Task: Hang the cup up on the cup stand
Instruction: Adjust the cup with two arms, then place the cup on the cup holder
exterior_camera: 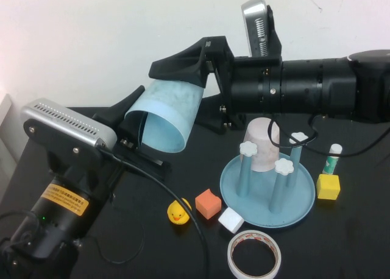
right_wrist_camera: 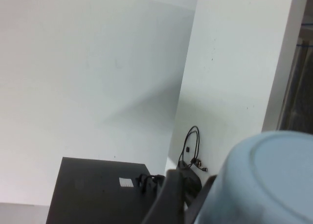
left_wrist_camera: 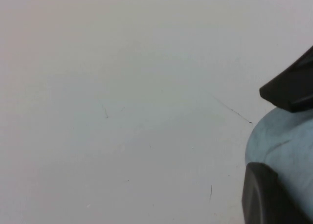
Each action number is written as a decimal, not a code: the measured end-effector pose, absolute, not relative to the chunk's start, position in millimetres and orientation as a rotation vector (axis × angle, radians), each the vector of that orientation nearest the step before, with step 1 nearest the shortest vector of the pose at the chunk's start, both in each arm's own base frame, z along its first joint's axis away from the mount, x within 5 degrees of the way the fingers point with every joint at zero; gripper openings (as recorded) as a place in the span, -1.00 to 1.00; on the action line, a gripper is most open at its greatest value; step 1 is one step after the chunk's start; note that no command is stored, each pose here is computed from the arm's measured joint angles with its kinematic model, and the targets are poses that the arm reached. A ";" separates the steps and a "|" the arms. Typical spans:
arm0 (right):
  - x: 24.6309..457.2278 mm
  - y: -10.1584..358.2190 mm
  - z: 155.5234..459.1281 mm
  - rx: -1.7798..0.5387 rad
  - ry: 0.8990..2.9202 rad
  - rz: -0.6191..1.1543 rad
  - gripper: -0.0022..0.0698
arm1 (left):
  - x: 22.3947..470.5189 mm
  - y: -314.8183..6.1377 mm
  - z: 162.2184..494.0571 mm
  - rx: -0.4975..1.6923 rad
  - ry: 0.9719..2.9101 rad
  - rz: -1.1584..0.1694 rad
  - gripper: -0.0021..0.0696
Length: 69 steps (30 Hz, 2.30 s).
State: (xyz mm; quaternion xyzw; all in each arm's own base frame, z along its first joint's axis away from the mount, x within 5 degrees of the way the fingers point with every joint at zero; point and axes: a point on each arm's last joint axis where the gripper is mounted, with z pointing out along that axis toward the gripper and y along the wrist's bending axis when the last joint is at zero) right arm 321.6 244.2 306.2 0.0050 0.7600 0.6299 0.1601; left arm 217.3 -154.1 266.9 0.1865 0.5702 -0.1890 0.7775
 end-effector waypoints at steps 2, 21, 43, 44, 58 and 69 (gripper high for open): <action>321.2 244.7 306.2 0.007 2.170 1.798 0.94 | 217.3 -154.1 267.0 0.403 1.233 -0.409 -0.91; 328.7 237.2 316.9 -0.122 2.081 1.739 0.69 | 212.2 -158.2 270.9 0.482 1.181 -0.414 -0.01; 324.8 71.4 372.3 -0.692 1.796 0.958 0.69 | 157.9 -118.3 307.3 0.599 1.488 -0.398 -0.90; 323.1 67.8 368.2 -0.707 1.782 0.908 0.69 | 154.7 -115.7 307.3 0.599 1.515 -0.401 -0.92; 337.3 55.5 286.7 -0.782 1.658 0.560 0.69 | 141.7 -106.6 304.5 0.649 1.616 -0.384 -0.94; 359.0 60.7 230.0 -0.962 1.624 0.598 0.69 | 140.7 -106.2 299.2 0.673 1.671 -0.376 -0.94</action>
